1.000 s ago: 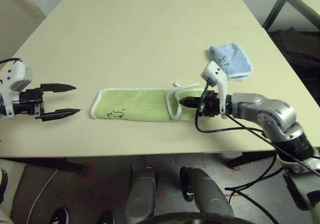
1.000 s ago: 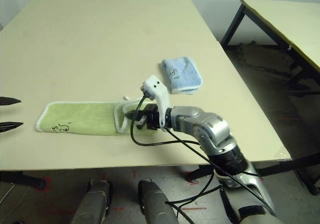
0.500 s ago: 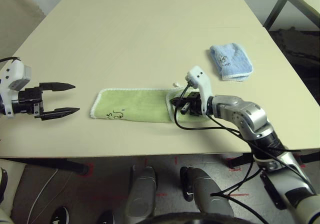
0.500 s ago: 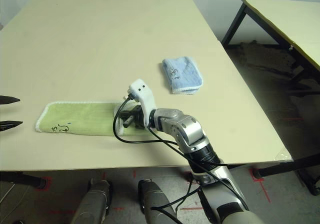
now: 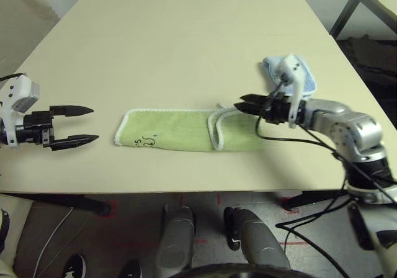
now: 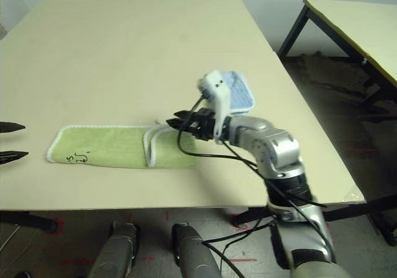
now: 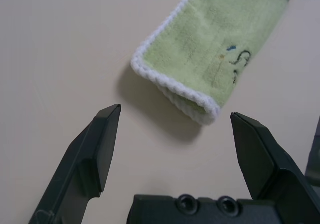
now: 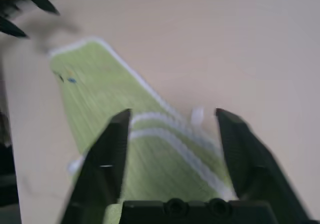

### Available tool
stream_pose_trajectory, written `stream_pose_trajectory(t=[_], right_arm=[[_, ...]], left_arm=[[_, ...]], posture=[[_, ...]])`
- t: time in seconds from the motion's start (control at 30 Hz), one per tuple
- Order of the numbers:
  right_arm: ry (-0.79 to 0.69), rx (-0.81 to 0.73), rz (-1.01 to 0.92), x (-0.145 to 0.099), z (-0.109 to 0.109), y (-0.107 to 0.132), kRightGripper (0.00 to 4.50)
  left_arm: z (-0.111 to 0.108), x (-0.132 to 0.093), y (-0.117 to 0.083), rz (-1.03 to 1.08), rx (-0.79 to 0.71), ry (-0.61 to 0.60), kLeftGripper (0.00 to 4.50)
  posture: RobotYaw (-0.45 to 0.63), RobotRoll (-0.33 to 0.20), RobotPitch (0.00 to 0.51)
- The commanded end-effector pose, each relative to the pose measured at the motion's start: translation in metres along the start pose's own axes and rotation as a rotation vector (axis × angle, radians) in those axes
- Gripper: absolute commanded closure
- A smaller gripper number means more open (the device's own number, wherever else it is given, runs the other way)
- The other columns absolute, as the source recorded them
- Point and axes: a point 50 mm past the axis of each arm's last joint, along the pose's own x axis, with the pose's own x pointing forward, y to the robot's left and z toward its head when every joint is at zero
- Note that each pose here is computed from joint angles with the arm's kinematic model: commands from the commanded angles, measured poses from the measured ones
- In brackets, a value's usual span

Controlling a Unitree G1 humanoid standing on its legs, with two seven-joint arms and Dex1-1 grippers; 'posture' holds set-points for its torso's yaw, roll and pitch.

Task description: Fold the towel and set it aside.

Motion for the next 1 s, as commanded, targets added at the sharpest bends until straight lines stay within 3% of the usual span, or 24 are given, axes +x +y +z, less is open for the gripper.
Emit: stream_pose_trajectory(t=[0.03,0.27,0.43,0.57,0.63,0.77,1.0], right_arm=[[-0.109,-0.120,0.045,-0.017,-0.005,-0.005,0.01],[-0.055,-0.362,0.226,-0.035,-0.026,0.000,0.01],[-0.041,-0.422,0.291,-0.036,-0.031,0.001,0.01],[-0.037,-0.429,0.309,-0.035,-0.036,0.006,0.01],[-0.032,-0.434,0.318,-0.035,-0.038,0.009,0.01],[-0.024,-0.386,0.295,-0.040,-0.042,0.012,0.01],[-0.021,-0.368,0.281,-0.042,-0.041,0.016,0.01]], left_arm=[[-0.008,0.004,0.001,-0.003,-0.085,0.040,0.00],[-0.011,0.016,0.005,-0.011,-0.424,0.049,0.00],[-0.003,0.036,0.006,-0.047,-0.749,0.013,0.00],[0.000,0.047,-0.004,-0.099,-0.999,0.076,0.00],[-0.001,0.051,-0.012,-0.127,-1.062,0.134,0.00],[0.011,0.060,-0.017,-0.181,-1.177,0.108,0.00],[-0.003,0.063,-0.024,-0.138,-1.198,0.315,0.00]], posture=[[0.06,0.000,0.168],[0.05,0.000,0.166],[0.05,0.000,0.166],[0.04,0.000,0.165],[0.03,0.000,0.165],[0.01,0.000,0.165],[-0.01,0.000,0.167]])
